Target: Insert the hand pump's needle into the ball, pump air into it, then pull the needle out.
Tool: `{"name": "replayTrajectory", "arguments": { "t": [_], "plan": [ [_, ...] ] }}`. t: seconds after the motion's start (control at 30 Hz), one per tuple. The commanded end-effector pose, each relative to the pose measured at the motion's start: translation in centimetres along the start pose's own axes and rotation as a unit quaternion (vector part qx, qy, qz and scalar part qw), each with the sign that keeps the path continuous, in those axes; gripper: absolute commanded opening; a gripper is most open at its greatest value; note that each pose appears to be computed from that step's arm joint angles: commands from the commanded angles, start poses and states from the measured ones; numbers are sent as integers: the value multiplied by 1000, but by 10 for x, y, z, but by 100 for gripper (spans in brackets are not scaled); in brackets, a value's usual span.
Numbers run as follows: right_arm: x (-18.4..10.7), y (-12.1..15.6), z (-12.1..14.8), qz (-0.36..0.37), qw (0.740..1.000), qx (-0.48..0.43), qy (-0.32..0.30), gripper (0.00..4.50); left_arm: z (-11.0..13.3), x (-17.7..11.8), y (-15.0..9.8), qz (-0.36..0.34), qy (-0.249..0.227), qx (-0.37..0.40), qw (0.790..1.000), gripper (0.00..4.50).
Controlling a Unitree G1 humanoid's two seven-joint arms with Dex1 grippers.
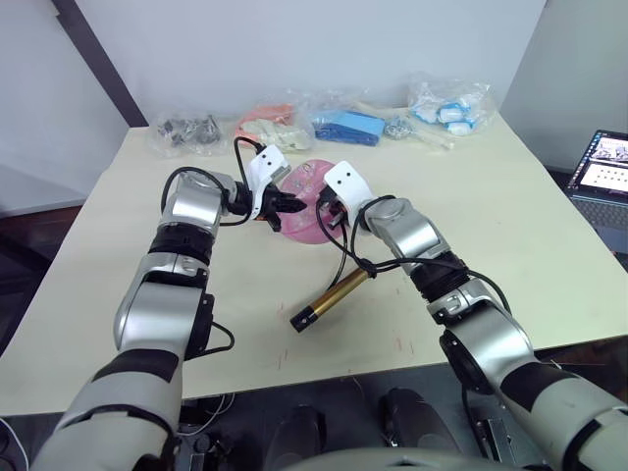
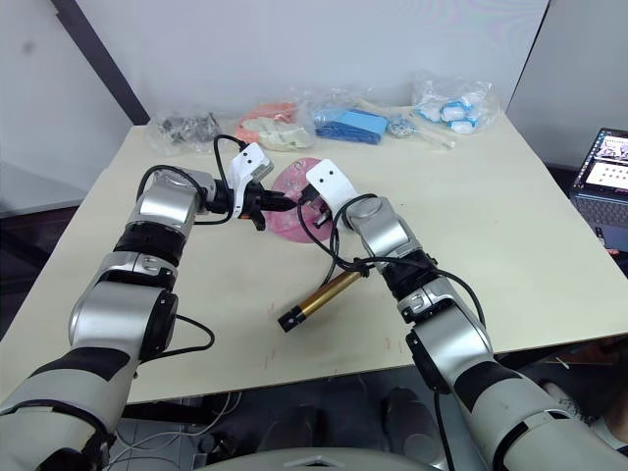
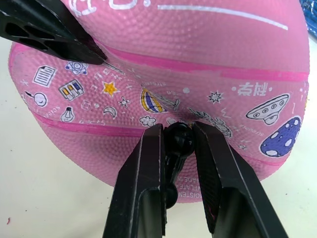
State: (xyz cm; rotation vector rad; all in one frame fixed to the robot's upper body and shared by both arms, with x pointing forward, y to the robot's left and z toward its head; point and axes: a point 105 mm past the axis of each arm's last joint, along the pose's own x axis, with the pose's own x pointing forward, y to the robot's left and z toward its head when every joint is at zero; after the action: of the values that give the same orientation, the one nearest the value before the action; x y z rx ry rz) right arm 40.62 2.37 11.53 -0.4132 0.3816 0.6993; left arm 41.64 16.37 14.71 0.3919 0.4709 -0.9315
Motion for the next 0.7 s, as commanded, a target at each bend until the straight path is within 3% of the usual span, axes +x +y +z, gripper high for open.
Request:
{"name": "replayTrajectory", "arguments": {
  "t": [0.03, 0.53, 0.7],
  "plan": [
    [9, 11, -93, 14, 987, 49, 154, 34, -3, 8, -13, -37, -2, -4, 999, 0],
    [12, 9, -113, 9, 983, 60, 174, 34, -2, 8, -13, -36, -6, -10, 999, 0],
    [10, 3, -92, 8, 989, 76, 129, 34, -2, 8, -12, -33, -7, -10, 999, 0]
  ]
}}
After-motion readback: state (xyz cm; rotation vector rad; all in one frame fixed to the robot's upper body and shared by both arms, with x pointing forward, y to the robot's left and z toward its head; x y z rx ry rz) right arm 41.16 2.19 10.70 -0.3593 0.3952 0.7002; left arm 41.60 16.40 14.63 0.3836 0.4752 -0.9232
